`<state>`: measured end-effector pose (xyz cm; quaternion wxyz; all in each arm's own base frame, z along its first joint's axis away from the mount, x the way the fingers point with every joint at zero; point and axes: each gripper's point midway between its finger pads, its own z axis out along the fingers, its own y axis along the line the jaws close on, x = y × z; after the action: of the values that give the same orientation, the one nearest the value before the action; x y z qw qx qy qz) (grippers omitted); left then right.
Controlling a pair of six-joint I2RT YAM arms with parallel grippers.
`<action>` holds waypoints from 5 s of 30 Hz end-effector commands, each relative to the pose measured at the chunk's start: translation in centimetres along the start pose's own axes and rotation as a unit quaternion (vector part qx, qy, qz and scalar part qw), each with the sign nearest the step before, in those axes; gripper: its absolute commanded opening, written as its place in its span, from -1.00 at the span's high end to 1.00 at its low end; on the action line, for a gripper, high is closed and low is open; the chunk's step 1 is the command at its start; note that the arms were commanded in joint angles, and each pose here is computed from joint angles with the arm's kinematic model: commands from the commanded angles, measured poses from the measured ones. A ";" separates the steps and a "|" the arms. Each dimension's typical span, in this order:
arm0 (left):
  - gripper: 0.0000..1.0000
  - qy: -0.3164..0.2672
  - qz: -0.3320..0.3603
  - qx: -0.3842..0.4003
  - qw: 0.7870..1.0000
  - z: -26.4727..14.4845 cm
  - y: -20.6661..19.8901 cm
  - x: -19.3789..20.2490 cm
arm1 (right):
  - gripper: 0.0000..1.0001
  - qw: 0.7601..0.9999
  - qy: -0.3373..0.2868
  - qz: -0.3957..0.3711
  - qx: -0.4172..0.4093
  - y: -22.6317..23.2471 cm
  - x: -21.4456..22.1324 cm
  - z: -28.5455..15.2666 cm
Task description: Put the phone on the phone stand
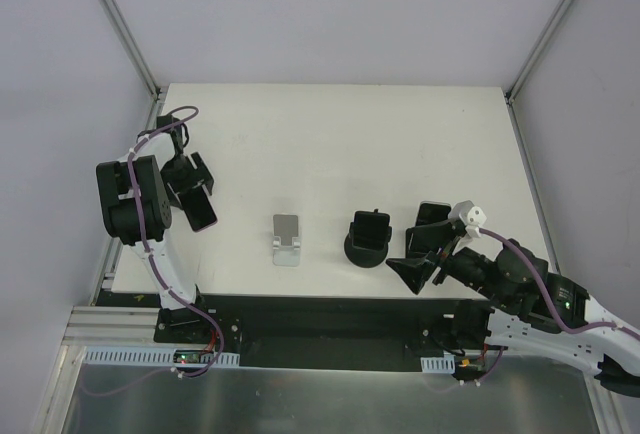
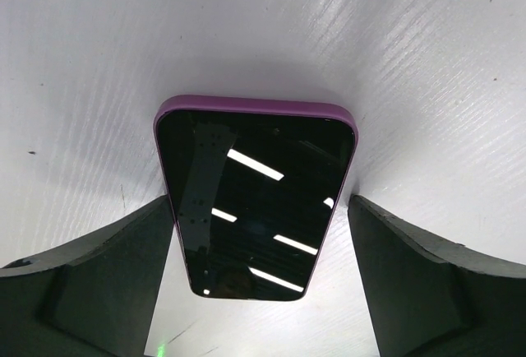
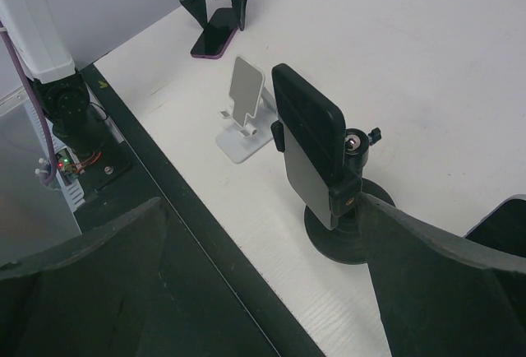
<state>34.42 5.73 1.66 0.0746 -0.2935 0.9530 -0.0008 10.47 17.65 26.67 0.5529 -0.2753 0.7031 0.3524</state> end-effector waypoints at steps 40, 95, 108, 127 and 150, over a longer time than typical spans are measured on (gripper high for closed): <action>1.00 -0.157 0.017 0.020 0.987 -7.4 -2.9 1.5 | -0.99 0.998 -0.011 0.018 0.061 -1.0 -3.0 1.1; 1.00 -0.447 0.163 0.183 0.860 -19.3 -16.0 18.1 | -0.99 0.994 -0.022 0.047 0.096 -1.6 -4.6 1.4; 1.00 -0.440 0.196 0.187 0.856 -17.1 -17.3 19.7 | -0.99 0.994 -0.026 0.051 0.093 -1.7 -4.4 1.1; 1.00 -0.429 0.219 0.186 0.856 -14.4 -16.9 20.5 | -0.99 0.995 -0.027 0.053 0.085 -1.3 -4.3 1.4; 0.68 -0.387 0.273 0.181 0.862 -11.2 -16.1 23.2 | -0.99 0.995 -0.025 0.054 0.075 -0.9 -4.0 1.7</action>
<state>24.52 -20.50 12.92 0.5261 -0.0168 0.8496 -0.0317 13.12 18.04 29.04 0.5632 -0.1984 0.7378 0.3149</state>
